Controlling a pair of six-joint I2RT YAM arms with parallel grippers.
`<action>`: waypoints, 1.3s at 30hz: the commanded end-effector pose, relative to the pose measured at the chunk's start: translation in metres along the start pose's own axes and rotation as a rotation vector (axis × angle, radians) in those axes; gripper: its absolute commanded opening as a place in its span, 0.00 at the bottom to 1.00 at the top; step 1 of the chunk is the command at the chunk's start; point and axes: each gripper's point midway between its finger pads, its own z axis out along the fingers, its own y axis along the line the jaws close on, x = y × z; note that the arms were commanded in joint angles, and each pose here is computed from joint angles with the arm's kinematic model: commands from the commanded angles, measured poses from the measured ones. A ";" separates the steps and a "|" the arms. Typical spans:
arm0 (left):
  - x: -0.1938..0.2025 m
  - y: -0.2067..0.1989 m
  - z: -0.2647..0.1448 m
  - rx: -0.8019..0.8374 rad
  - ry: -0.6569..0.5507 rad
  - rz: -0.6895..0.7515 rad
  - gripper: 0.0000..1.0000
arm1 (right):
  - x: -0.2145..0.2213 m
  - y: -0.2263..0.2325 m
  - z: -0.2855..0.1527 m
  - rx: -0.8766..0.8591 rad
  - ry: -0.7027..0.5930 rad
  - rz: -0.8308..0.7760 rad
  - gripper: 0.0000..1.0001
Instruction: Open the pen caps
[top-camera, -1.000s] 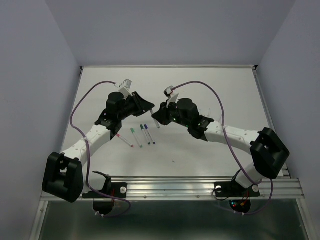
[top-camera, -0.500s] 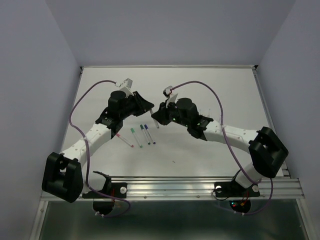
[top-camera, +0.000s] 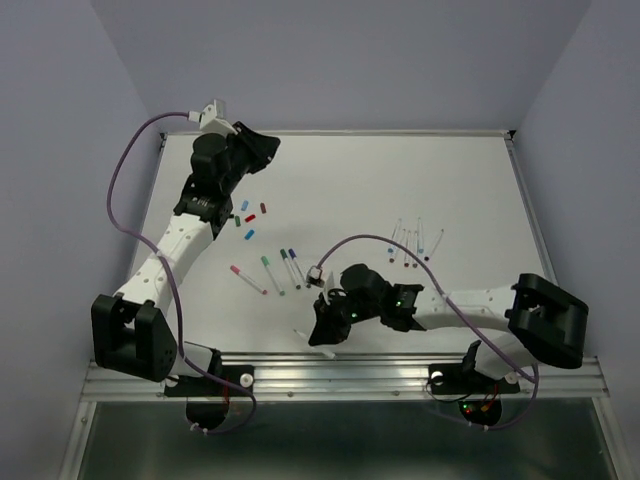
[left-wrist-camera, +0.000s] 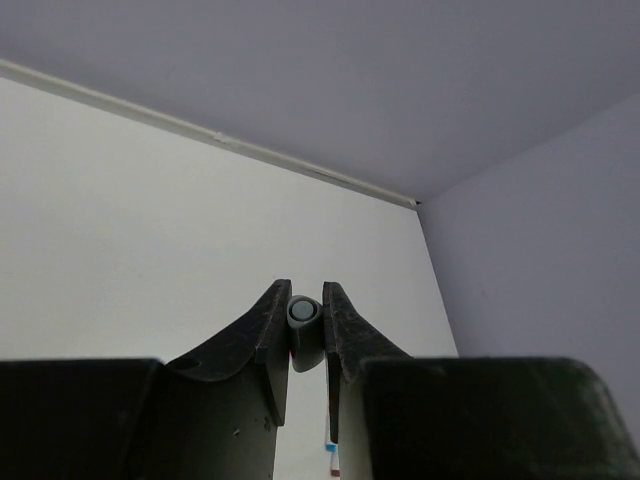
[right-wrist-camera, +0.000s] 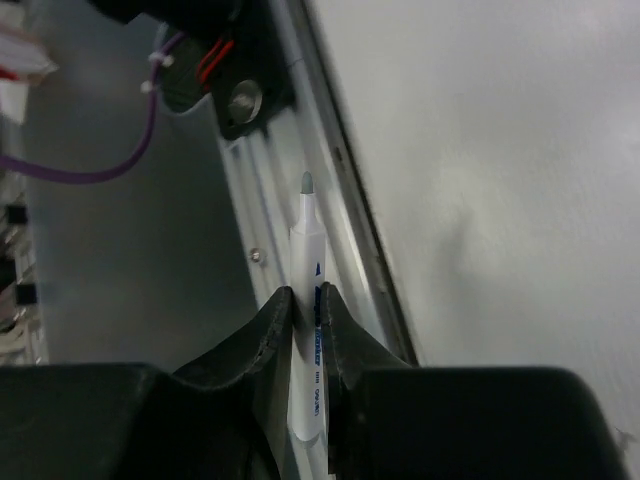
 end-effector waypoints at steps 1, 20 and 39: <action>-0.018 0.004 -0.003 -0.028 -0.052 0.043 0.00 | -0.058 -0.008 -0.032 0.134 -0.232 -0.008 0.01; 0.084 0.224 -0.058 -0.831 0.248 0.184 0.11 | -0.091 -0.200 -0.200 0.978 -0.523 0.332 0.01; 0.111 0.268 -0.040 -0.927 0.357 0.182 0.60 | -0.093 -0.234 -0.246 1.174 -0.550 0.391 0.01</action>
